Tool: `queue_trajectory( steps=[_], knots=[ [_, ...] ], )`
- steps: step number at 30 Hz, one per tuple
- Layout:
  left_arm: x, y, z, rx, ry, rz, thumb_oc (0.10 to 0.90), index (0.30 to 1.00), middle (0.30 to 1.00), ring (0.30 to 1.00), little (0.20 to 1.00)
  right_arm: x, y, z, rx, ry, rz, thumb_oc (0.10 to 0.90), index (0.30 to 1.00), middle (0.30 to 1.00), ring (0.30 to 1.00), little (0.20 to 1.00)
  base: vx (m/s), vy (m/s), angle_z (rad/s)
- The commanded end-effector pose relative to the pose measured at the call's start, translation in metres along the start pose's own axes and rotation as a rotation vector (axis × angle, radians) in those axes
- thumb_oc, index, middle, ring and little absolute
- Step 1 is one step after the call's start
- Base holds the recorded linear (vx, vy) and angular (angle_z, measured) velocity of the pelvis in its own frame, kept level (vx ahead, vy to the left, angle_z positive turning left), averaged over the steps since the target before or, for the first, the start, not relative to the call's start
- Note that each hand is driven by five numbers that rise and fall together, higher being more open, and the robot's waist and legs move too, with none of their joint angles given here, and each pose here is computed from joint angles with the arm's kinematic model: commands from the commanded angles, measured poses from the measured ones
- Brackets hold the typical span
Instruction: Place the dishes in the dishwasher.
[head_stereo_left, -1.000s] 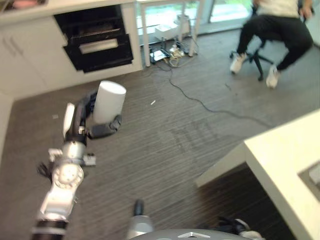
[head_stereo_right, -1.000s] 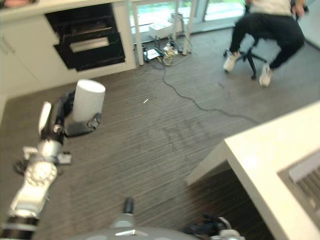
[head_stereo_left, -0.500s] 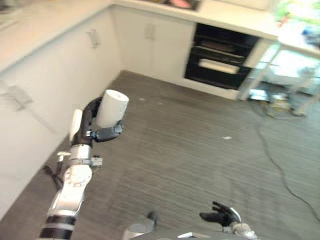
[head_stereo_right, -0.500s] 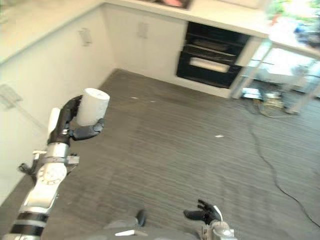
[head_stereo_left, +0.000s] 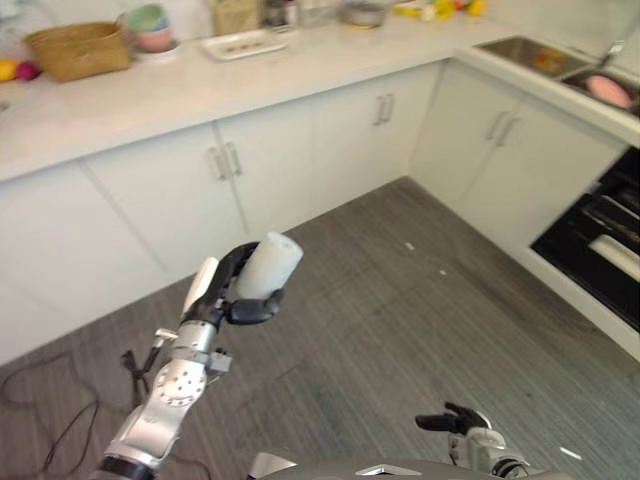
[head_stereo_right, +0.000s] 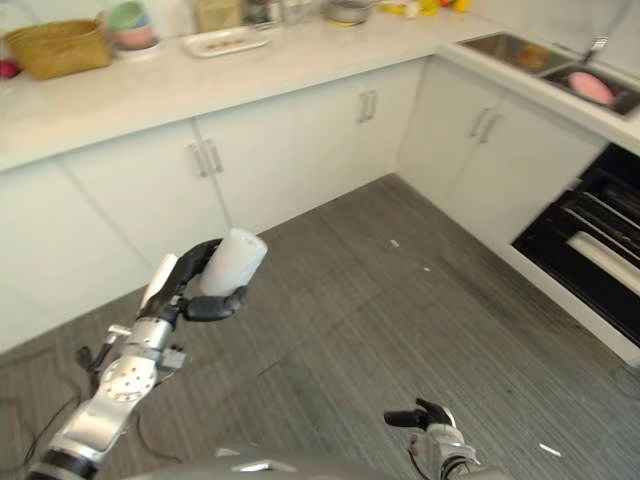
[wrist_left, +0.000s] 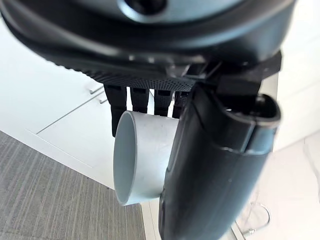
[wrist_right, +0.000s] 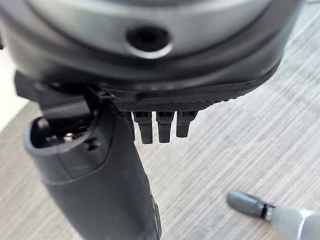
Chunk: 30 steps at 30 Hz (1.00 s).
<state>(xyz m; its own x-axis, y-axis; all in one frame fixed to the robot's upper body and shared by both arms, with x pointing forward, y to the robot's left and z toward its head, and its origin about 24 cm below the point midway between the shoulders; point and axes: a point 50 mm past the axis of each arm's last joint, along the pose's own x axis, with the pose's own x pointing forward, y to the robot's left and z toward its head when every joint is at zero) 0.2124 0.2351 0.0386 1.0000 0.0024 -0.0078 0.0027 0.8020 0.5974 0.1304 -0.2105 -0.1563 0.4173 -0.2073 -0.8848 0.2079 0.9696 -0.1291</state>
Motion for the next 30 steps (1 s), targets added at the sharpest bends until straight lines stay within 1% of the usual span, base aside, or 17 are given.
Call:
queue_trajectory(
  steps=[1,3,7,15,24,26,30],
  knots=[
    [0.028,0.030,0.080,-0.048,-0.415,0.170,0.400,0.300,0.300,0.300,0.300,-0.004,-0.005,-0.020,-0.068,0.024,0.009,0.800,0.900,0.900,0.900,0.900,0.00,-0.024,-0.37],
    [0.025,0.031,0.075,-0.059,-0.388,0.179,0.400,0.300,0.300,0.300,0.300,-0.005,0.001,-0.024,-0.087,0.028,0.040,0.800,0.900,0.900,0.900,0.900,0.05,-0.060,-1.18],
    [0.023,0.033,0.073,-0.064,-0.380,0.190,0.400,0.300,0.300,0.300,0.300,-0.006,0.004,-0.028,-0.092,0.033,0.057,0.800,0.900,0.900,0.900,0.900,0.00,-0.028,-0.97],
    [0.024,0.031,0.075,-0.090,-0.385,0.206,0.400,0.300,0.300,0.300,0.300,-0.006,-0.003,-0.031,-0.084,0.048,0.044,0.800,0.900,0.900,0.900,0.900,0.01,-0.008,-0.76],
    [0.028,0.022,0.081,-0.116,-0.401,0.164,0.400,0.300,0.300,0.300,0.300,-0.007,0.000,-0.031,-0.124,0.041,0.061,0.800,0.900,0.900,0.900,0.900,0.01,0.005,0.06],
    [0.030,0.017,0.081,-0.118,-0.394,0.120,0.400,0.300,0.300,0.300,0.300,-0.007,0.001,-0.029,-0.159,0.028,0.071,0.800,0.900,0.900,0.900,0.900,0.02,-0.012,0.14],
    [0.035,0.009,0.077,-0.179,-0.347,0.070,0.400,0.300,0.300,0.300,0.300,-0.006,-0.003,-0.025,-0.137,0.018,0.057,0.800,0.900,0.900,0.900,0.900,0.01,-0.040,0.41]
  ],
)
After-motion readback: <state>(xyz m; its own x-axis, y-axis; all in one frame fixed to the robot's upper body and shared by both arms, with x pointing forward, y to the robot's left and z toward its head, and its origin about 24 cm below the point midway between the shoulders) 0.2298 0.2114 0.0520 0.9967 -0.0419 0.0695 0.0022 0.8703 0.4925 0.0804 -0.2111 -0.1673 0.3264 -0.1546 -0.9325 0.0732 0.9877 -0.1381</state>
